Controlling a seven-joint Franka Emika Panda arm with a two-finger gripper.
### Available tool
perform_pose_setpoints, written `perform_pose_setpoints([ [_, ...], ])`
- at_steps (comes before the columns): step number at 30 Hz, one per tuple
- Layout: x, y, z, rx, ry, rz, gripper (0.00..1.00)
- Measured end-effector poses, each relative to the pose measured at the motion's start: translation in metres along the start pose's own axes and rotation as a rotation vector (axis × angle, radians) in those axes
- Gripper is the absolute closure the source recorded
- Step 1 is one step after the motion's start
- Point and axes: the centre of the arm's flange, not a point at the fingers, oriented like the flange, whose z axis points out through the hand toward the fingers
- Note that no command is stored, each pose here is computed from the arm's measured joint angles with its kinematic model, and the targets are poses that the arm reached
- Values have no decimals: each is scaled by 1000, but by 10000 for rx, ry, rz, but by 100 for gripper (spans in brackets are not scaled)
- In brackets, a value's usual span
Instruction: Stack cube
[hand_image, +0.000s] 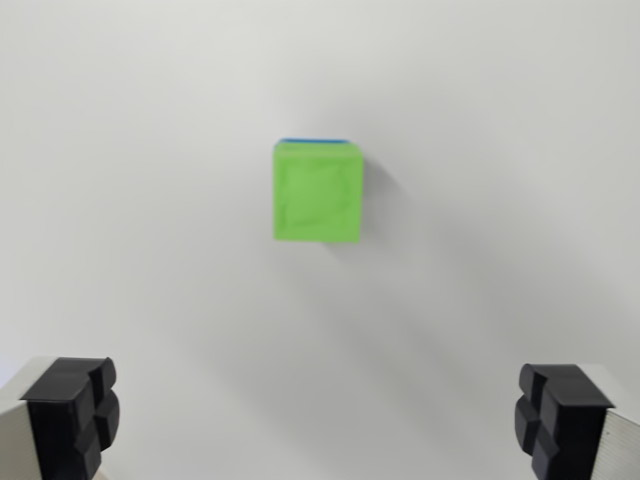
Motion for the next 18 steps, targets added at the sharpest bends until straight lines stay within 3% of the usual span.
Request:
perform_pose_setpoints([
  [3, 0, 0, -10, -3, -16, -1, 0],
  [18, 1, 0, -48, -1, -9, 0, 0],
])
